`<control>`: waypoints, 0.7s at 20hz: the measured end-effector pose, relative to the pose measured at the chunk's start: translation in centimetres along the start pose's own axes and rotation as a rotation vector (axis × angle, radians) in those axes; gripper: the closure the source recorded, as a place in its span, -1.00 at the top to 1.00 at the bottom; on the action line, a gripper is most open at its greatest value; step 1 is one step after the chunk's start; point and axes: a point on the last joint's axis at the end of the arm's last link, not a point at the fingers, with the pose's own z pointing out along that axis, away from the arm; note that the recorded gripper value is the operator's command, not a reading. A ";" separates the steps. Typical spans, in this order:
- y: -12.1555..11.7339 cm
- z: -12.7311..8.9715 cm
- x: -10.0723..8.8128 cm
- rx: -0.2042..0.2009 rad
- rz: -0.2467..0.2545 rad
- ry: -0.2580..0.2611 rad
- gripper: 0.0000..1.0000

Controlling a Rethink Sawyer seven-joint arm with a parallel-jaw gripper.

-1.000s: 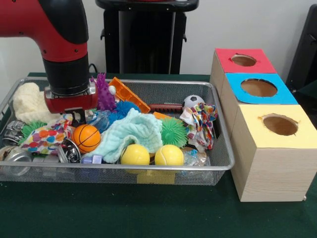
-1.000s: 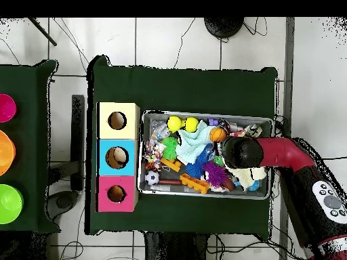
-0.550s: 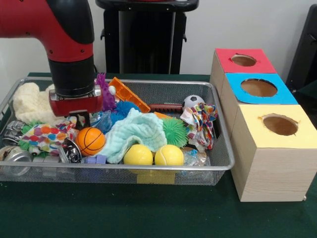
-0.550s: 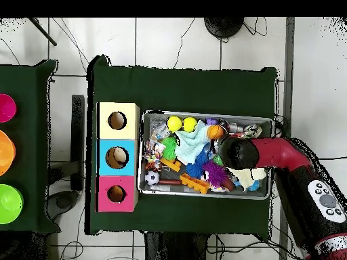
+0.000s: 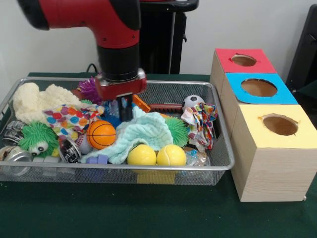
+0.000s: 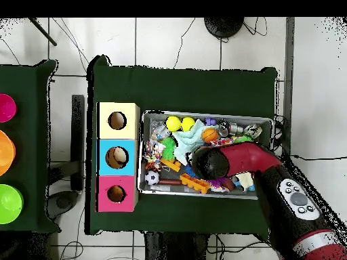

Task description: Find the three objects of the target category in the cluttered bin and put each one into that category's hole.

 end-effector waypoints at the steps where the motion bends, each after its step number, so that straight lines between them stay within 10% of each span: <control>1: 1.1 -0.1 0.0 -0.007 -0.013 0.007 -1.00; 14: 16.6 0.6 0.4 -0.077 -0.101 0.011 -1.00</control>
